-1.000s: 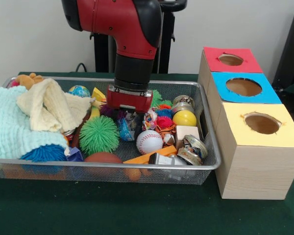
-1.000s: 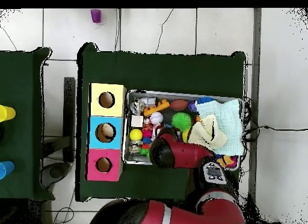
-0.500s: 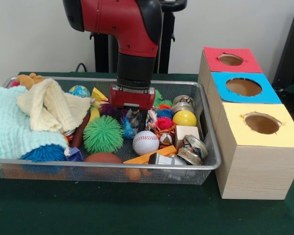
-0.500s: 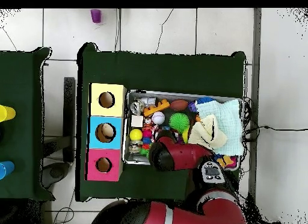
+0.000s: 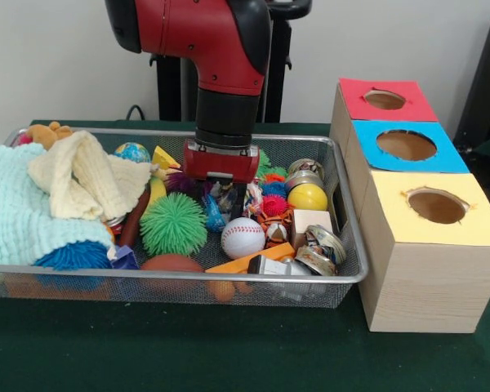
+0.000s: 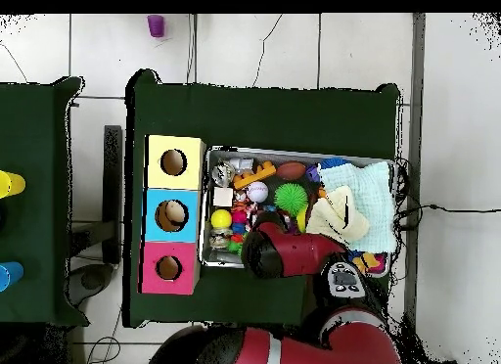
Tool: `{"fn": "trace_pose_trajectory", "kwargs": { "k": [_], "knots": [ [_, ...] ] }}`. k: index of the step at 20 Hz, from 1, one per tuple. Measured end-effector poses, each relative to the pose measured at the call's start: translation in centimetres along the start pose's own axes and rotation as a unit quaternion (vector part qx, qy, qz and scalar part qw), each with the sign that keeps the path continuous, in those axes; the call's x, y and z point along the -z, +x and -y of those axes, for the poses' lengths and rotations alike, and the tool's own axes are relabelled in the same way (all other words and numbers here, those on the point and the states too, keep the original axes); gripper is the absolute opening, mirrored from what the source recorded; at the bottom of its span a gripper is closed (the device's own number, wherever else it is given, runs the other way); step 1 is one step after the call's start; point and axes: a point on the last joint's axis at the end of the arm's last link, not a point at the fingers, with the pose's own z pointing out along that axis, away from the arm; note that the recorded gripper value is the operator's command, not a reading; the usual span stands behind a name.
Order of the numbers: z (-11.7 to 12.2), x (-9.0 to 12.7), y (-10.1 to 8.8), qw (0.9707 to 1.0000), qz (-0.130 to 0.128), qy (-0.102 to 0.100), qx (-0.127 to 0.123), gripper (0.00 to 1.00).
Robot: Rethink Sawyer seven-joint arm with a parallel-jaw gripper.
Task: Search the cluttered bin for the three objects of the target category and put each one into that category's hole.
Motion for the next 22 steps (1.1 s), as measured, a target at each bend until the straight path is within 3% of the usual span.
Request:
{"fn": "trace_pose_trajectory", "kwargs": {
  "k": [22],
  "knots": [
    [-0.72,0.48,-0.05,1.0,0.001,-0.002,0.006,1.0]
  ]
}}
